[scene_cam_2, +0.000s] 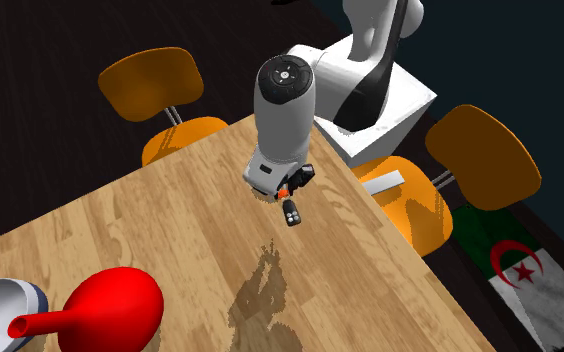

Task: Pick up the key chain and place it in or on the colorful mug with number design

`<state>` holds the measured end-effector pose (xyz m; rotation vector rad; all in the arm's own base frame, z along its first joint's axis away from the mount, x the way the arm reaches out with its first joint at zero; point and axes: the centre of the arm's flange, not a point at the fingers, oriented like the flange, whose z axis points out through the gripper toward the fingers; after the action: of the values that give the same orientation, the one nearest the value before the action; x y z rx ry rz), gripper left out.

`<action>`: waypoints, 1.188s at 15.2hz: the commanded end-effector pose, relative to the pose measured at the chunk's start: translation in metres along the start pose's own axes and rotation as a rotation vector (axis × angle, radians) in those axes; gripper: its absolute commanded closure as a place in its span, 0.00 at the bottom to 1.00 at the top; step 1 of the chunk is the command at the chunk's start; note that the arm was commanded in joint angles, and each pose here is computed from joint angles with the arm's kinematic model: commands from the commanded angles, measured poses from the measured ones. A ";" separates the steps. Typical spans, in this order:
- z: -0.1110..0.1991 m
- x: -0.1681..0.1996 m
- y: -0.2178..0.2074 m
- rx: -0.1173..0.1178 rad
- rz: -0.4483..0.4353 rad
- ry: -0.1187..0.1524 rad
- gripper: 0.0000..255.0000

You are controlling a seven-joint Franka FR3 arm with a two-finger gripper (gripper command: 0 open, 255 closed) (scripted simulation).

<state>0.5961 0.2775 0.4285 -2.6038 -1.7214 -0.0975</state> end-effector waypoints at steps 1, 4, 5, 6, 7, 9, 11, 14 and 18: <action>-0.012 0.000 -0.001 0.000 0.000 0.000 1.00; -0.028 0.001 0.000 0.000 0.000 0.000 1.00; -0.033 0.001 0.000 0.000 0.000 0.000 1.00; -0.038 0.001 0.000 0.000 0.000 0.000 1.00; -0.044 0.002 0.000 0.000 0.000 0.000 1.00; -0.054 0.002 0.000 0.000 0.000 0.000 1.00; -0.065 0.003 0.000 0.000 0.000 0.000 1.00; -0.079 0.004 0.001 0.000 0.000 0.000 1.00; -0.085 -0.048 -0.009 0.000 0.000 0.000 1.00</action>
<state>0.5719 0.2441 0.5098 -2.6038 -1.7211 -0.0970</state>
